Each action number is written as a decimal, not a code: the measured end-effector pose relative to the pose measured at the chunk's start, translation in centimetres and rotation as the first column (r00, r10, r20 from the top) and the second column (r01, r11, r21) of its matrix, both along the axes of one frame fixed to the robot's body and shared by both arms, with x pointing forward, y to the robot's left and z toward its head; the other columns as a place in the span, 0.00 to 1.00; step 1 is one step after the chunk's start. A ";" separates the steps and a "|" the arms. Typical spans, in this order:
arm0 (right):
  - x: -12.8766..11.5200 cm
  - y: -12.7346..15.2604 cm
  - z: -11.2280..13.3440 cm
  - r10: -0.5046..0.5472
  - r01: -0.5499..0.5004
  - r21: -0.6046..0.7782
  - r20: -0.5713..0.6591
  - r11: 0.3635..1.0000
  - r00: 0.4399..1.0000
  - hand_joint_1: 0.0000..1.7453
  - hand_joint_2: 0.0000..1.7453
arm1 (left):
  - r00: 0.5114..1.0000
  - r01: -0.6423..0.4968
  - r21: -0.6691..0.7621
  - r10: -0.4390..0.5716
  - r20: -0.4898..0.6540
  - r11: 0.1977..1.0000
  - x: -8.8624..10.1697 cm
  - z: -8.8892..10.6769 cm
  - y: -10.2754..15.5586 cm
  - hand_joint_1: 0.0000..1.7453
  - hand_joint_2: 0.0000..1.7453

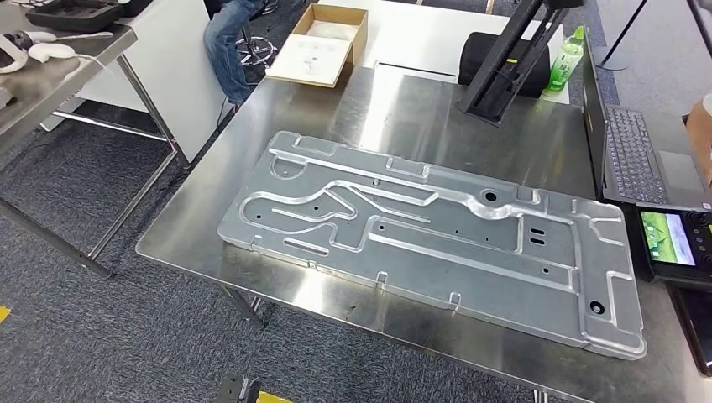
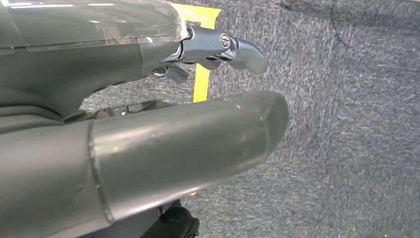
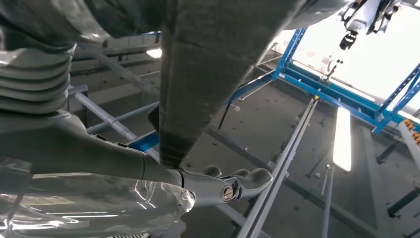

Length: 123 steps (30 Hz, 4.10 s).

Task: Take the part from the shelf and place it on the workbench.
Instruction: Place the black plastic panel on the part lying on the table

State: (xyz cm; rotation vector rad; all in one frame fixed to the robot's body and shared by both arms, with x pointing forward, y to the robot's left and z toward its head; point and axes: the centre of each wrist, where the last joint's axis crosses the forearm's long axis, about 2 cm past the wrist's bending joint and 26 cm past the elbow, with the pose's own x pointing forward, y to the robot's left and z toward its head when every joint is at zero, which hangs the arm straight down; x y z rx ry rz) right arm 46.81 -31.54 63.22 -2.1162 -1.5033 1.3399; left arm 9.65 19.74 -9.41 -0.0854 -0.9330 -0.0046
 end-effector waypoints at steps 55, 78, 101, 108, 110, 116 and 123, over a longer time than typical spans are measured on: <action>-1.7 -13.9 -6.7 0.532 -0.259 0.966 0.226 -0.012 0.816 0.00 0.00 | 1.000 0.028 -0.015 -0.028 0.005 1.000 1.2 0.3 0.0 0.00 0.00; -4.3 -13.2 -0.3 0.234 0.256 0.559 -0.658 0.788 0.716 0.00 0.00 | 1.000 -0.006 -0.029 0.006 0.021 1.000 0.8 0.1 0.3 0.00 0.00; -3.4 -6.5 2.8 0.288 0.176 0.553 -0.649 0.815 0.704 0.00 0.00 | 1.000 -0.022 -0.026 0.022 0.018 0.999 0.4 -0.1 1.0 0.00 0.00; -3.0 -6.9 2.4 0.286 0.230 0.557 -0.686 0.798 0.669 0.00 0.00 | 1.000 -0.023 -0.028 0.023 0.018 0.999 0.4 -0.1 1.0 0.00 0.00; -3.0 -7.0 2.5 0.261 0.224 0.549 -0.667 0.805 0.698 0.00 0.00 | 1.000 -0.023 -0.029 0.024 0.018 0.999 0.4 -0.1 1.0 0.00 0.00; -2.1 -6.9 1.8 0.164 0.212 0.504 -0.601 0.837 0.782 0.00 0.00 | 0.999 -0.027 -0.028 0.027 0.019 0.999 0.6 0.0 0.8 0.00 0.00; -1.1 -6.6 0.5 0.115 0.201 0.454 -0.577 0.868 0.808 0.00 0.00 | 0.999 -0.030 -0.025 0.031 0.018 0.999 0.5 0.0 0.8 0.00 0.00</action>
